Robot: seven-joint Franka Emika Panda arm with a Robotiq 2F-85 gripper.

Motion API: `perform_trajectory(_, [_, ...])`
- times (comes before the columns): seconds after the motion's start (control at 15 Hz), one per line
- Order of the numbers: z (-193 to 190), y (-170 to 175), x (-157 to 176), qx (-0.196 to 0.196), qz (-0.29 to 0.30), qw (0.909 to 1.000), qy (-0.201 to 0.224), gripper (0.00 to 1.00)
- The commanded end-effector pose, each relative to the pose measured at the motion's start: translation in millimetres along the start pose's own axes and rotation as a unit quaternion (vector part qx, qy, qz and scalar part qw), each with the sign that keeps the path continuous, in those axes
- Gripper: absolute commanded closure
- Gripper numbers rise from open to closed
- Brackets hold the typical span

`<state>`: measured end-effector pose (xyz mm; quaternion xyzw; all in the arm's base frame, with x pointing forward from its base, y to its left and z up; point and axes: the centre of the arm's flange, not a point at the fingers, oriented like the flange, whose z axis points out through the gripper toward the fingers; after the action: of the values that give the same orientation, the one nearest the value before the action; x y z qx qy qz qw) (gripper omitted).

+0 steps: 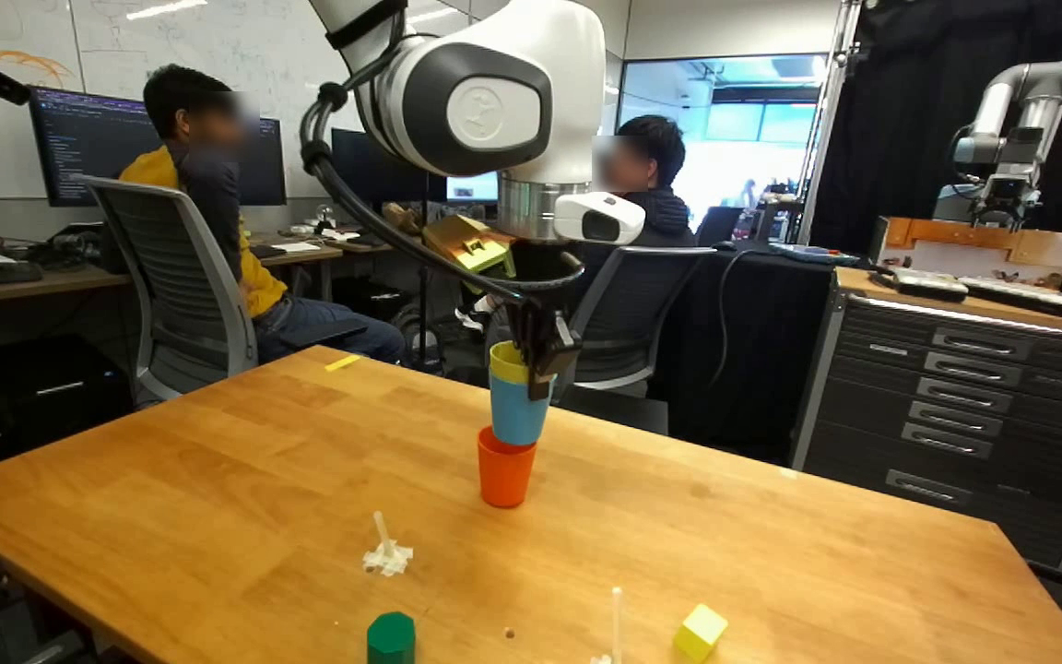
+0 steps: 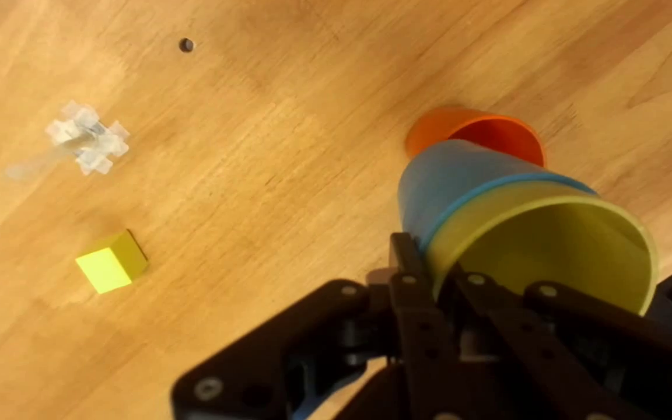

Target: Put the yellow cup in the blue cup then place them both in the orange cup

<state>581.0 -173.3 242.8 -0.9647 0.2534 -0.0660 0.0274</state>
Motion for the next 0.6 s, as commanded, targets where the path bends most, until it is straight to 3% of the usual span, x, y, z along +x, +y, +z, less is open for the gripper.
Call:
perform_trajectory(0.0, [-3,-26,-1,0.015,-0.022,0.9994,0.022,0.94])
perform_trajectory(0.27, [3,-49,-12,0.020,-0.042,0.9985,0.028,0.94])
perform_trajectory(0.53, [9,-47,-13,0.022,-0.041,0.9985,0.027,0.94])
